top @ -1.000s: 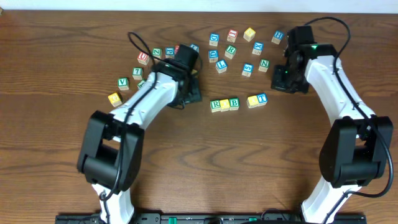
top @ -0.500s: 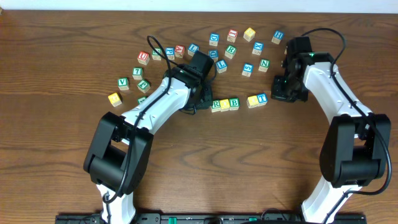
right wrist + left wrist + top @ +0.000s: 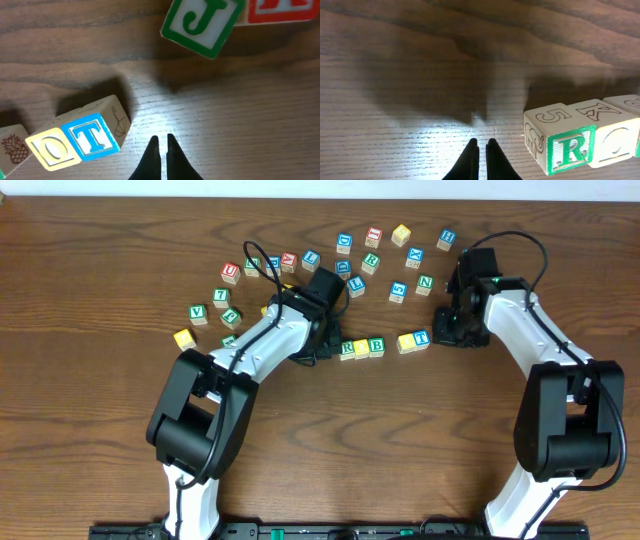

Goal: Spell out ROBOT

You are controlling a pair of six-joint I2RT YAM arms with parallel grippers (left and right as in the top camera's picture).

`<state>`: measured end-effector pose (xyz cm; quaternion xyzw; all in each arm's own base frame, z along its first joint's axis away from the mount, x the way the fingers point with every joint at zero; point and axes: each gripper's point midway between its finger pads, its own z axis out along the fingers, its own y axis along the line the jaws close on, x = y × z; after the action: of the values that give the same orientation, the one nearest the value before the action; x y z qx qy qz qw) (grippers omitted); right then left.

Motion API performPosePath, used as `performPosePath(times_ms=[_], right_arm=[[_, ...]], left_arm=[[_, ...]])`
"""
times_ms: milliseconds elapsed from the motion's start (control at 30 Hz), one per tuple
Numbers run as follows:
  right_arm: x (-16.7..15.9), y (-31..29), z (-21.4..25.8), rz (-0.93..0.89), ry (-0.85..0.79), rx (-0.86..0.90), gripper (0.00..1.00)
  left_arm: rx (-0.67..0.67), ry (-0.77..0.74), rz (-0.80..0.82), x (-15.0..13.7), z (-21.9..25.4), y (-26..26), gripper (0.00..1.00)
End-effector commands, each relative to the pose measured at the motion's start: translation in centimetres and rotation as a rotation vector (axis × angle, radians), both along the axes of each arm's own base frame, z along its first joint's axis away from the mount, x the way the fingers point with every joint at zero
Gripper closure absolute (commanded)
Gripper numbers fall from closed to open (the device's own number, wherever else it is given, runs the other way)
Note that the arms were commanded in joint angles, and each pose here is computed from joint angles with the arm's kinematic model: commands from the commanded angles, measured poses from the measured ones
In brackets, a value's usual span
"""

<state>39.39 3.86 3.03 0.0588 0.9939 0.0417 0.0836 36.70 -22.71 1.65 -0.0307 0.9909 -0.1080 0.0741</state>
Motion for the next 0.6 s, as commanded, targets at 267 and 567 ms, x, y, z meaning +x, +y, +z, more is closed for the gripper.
performPosePath(times_ms=[267, 567], right_arm=[[-0.1, 2.3, -1.9, 0.104, -0.038, 0.118, 0.99], [0.2, 2.3, -2.0, 0.107, -0.06, 0.11, 0.99]], left_arm=[[-0.001, -0.005, -0.037, -0.4, -0.1, -0.8, 0.93], [-0.002, -0.006, -0.037, -0.4, -0.1, -0.8, 0.93]])
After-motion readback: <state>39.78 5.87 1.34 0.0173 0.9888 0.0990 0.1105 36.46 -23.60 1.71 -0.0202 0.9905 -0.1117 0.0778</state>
